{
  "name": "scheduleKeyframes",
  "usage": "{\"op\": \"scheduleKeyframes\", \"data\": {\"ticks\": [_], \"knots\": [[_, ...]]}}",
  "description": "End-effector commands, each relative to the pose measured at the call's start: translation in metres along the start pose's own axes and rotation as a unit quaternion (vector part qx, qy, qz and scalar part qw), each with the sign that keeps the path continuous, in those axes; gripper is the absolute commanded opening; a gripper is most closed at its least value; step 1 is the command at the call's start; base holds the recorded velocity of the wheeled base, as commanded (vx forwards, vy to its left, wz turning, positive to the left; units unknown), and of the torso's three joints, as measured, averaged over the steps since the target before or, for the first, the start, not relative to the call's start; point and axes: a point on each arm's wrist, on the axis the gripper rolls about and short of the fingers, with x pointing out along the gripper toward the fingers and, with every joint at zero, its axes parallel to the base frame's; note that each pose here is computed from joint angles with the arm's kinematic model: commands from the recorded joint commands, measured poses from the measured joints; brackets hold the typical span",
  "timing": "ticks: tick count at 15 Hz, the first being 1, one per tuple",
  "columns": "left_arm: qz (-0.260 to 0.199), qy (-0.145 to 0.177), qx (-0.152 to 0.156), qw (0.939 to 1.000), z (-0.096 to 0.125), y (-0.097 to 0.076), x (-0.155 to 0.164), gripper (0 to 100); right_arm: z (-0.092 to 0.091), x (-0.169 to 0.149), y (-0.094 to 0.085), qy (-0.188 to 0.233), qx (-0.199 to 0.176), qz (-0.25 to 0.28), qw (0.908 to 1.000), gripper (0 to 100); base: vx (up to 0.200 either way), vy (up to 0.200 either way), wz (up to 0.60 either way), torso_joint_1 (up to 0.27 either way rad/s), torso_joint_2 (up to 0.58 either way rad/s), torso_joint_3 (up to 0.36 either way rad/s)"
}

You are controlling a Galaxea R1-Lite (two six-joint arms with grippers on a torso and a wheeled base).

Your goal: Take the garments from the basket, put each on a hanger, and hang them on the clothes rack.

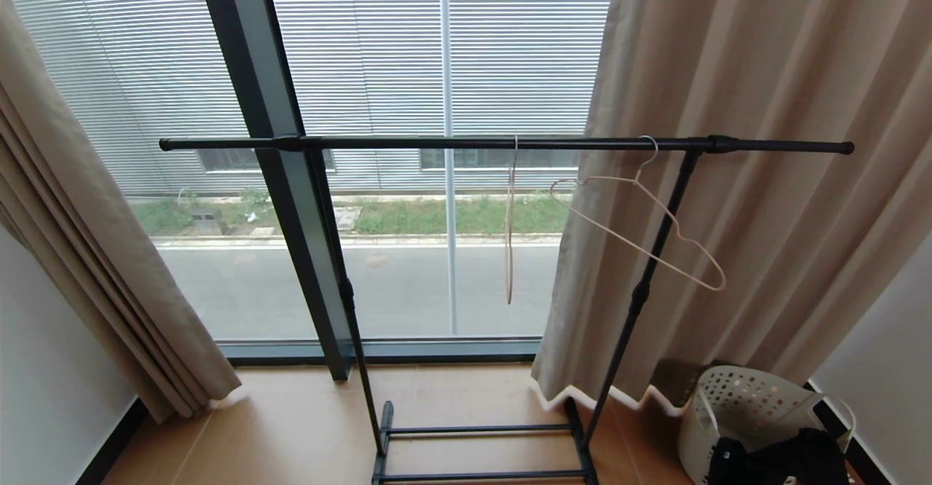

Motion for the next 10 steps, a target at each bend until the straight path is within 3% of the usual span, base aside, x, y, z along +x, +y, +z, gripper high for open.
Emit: {"op": "scheduleKeyframes", "data": {"ticks": [1,10], "knots": [[0.001,0.001,0.000,1.0000,-0.0001,0.0000,0.0001,100,-0.0001,0.0001,0.0000,0.001,0.000,0.001,1.0000,100,0.000,0.000,0.00,0.000,0.00,0.000],[0.001,0.001,0.000,1.0000,0.0000,0.0000,0.0001,100,0.0000,0.0001,0.0001,0.001,-0.004,0.003,1.0000,100,0.000,0.000,0.00,0.000,0.00,0.000]]}}
